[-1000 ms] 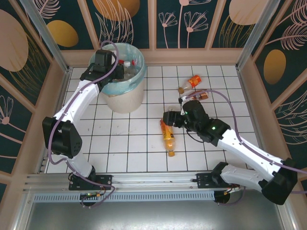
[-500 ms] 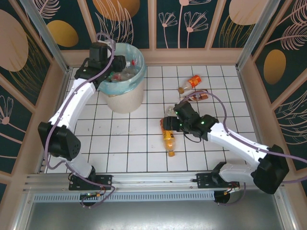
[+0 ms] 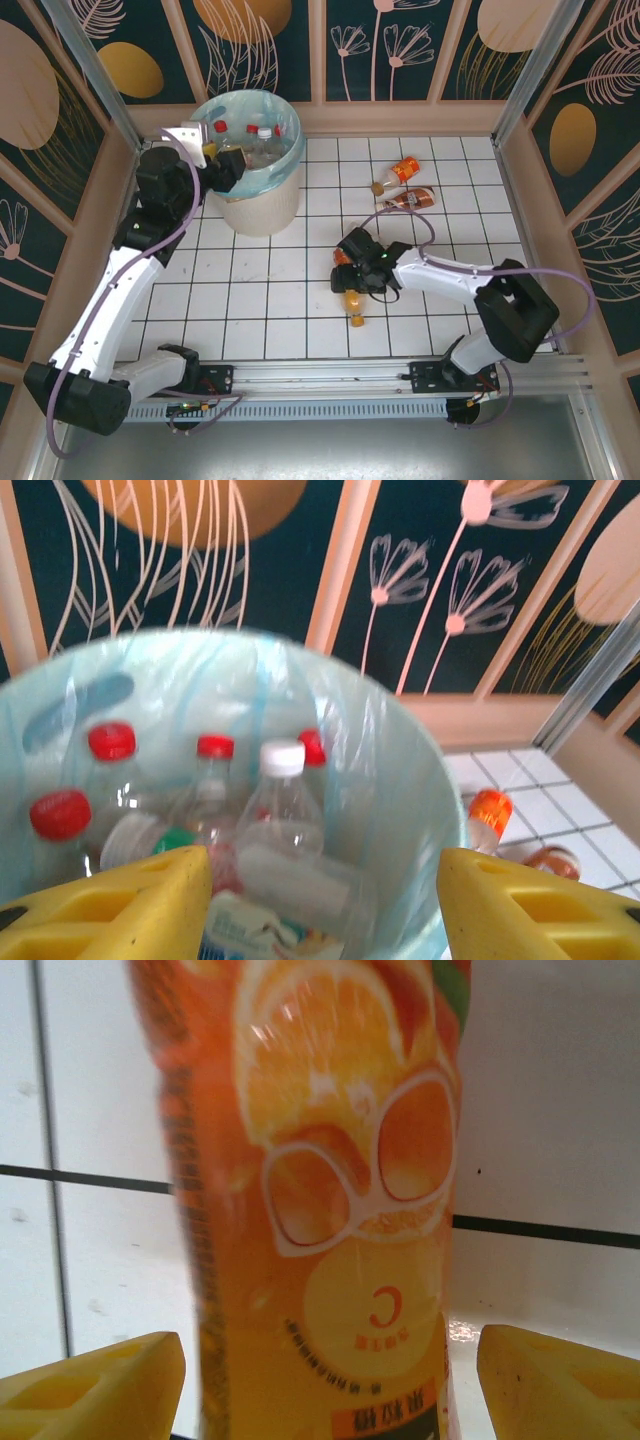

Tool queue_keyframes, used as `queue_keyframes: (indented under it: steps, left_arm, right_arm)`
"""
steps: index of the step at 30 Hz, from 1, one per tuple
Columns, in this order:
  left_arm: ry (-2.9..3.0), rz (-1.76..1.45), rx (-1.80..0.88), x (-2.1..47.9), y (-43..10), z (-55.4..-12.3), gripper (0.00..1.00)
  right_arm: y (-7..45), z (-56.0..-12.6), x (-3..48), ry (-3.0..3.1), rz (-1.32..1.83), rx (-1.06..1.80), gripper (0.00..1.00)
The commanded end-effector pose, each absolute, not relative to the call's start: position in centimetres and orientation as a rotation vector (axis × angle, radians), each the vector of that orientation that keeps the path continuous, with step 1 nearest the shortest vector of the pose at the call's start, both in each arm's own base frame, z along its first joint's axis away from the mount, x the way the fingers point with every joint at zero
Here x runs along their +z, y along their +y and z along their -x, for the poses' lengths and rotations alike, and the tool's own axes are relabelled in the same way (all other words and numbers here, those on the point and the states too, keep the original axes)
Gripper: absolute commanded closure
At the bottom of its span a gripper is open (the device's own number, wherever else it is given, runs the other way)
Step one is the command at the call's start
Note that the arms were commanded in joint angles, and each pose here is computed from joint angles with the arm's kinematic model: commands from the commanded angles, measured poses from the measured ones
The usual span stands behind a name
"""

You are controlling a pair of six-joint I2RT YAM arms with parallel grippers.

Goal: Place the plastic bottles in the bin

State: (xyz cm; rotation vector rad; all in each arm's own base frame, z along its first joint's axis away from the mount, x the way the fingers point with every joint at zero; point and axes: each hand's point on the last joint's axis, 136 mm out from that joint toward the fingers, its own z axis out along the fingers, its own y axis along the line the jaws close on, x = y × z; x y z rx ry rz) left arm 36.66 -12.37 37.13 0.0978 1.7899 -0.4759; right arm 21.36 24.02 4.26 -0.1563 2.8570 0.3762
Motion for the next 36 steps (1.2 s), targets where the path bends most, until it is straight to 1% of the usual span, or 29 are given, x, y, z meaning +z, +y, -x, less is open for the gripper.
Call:
queue_keyframes:
  steps: [1,2,6,9,11,13,14,17,21,22,23,24,26,28,32,36]
  left_arm:
    - [1.772,-0.122,-0.465,37.1,-12.0,-35.4,0.38]
    - [1.777,-0.121,-0.464,36.8,-11.9,-35.2,0.38]
    - [1.787,-0.121,-0.472,36.5,-11.9,-34.5,0.38]
    - [1.772,-0.13,-0.506,37.4,-12.2,-34.1,0.37]
    - [1.756,-0.141,-0.559,38.4,-12.9,-33.9,0.37]
    - [1.743,-0.171,-0.63,39.4,-13.9,-33.5,0.34]
    - [1.737,-0.204,-0.674,40.0,-14.6,-33.2,0.31]
    - [1.716,-0.33,-0.811,41.3,-17.0,-32.0,0.26]
    - [1.668,-0.446,-0.961,42.1,-19.0,-30.6,0.13]
    - [1.656,-0.475,-0.992,42.2,-19.4,-30.1,0.12]
    - [1.642,-0.505,-1.02,42.2,-19.8,-29.6,0.08]
    - [1.627,-0.543,-1.052,42.3,-20.2,-29.0,0.07]
    - [1.606,-0.605,-1.127,42.3,-20.9,-27.7,0.02]
    - [1.585,-0.661,-1.212,42.5,-21.7,-26.3,0.01]
    - [1.55,-0.778,-1.321,42.7,-23.5,-23.5,0.02]
    - [1.519,-0.908,-1.396,42.2,-26.0,-20.8,0.02]
  right_arm:
    - [24.6,-21.2,3.8,2.88,0.156,0.341,0.23]
    - [24.6,-21.1,3.6,2.889,0.161,0.33,0.24]
    - [24.5,-21.0,3.3,2.889,0.173,0.285,0.34]
    - [25.2,-21.1,4.6,2.854,0.201,0.305,0.41]
    - [26.0,-21.2,6.1,2.807,0.249,0.343,0.42]
    - [27.0,-21.3,8.0,2.743,0.306,0.386,0.43]
    - [27.7,-21.4,9.2,2.701,0.339,0.416,0.44]
    - [29.5,-21.3,13.6,2.545,0.446,0.527,0.46]
    - [31.6,-20.6,20.5,2.273,0.54,0.72,0.47]
    - [32.0,-20.3,22.3,2.199,0.55,0.771,0.47]
    - [32.1,-20.0,23.8,2.137,0.553,0.815,0.48]
    - [32.2,-19.7,25.5,2.069,0.556,0.861,0.49]
    - [32.3,-19.2,28.1,1.957,0.557,0.936,0.5]
    - [32.3,-18.7,30.7,1.852,0.562,1.001,0.5]
    - [32.7,-18.0,34.3,1.708,0.59,1.064,0.51]
    - [33.6,-17.2,36.5,1.609,0.63,1.109,0.51]
